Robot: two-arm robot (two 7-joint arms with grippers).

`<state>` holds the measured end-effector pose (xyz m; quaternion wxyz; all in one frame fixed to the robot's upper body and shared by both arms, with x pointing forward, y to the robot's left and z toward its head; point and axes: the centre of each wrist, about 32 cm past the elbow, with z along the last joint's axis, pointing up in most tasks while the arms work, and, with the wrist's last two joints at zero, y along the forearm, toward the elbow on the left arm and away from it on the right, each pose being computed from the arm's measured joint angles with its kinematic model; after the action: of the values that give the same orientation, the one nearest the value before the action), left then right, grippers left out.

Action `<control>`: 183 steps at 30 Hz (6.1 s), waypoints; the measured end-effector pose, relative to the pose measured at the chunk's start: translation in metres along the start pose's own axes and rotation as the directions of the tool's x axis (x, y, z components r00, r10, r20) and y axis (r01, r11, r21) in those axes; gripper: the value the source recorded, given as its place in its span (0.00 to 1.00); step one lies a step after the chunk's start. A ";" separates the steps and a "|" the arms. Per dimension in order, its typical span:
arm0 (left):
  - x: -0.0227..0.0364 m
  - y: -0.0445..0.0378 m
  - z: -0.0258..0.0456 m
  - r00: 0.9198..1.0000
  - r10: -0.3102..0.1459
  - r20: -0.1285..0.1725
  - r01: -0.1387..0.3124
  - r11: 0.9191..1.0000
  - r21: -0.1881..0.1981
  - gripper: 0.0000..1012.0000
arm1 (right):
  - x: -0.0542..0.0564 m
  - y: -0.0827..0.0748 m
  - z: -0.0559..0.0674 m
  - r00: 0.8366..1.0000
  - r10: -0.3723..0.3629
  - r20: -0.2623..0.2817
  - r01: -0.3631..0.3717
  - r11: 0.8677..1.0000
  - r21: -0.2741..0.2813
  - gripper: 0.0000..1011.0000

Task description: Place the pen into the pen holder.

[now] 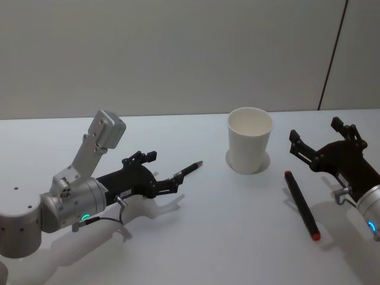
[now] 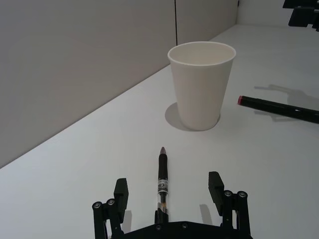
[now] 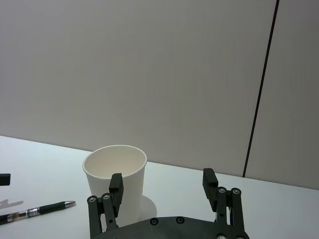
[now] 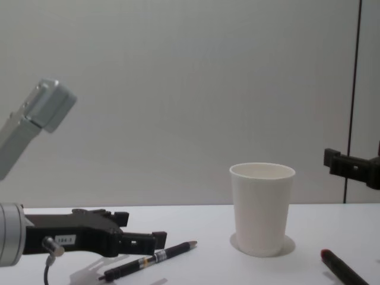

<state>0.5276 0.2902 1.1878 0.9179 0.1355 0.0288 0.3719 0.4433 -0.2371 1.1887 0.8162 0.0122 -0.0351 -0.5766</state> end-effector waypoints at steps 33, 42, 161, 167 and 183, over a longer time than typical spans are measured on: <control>0.0003 -0.0088 -0.0047 0.999 0.033 0.024 -0.036 0.992 0.119 0.99 | 0.000 0.000 0.000 1.000 0.000 0.000 0.000 1.000 0.000 0.99; -0.0015 -0.0126 -0.0048 0.999 0.029 0.035 -0.034 0.990 0.137 0.99 | 0.000 0.000 0.000 1.000 0.000 0.000 0.000 1.000 0.000 0.99; 0.0032 0.0013 -0.0020 0.998 0.053 0.039 -0.055 0.998 0.037 0.15 | 0.000 0.000 0.000 1.000 0.000 0.000 0.000 1.000 0.000 0.99; 0.0009 0.0155 -0.0006 0.995 0.090 0.051 -0.090 0.996 -0.014 0.15 | 0.000 0.000 0.000 1.000 0.000 0.000 0.000 1.000 0.000 0.99; -0.0099 0.0437 -0.0009 0.986 0.147 0.081 -0.133 0.979 -0.156 0.15 | 0.000 0.000 0.000 1.000 0.000 0.000 0.000 1.000 0.000 0.99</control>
<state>0.4908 0.3136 1.1982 0.8973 0.0848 -0.0514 0.4302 0.4433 -0.2371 1.1887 0.8162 0.0122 -0.0351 -0.5766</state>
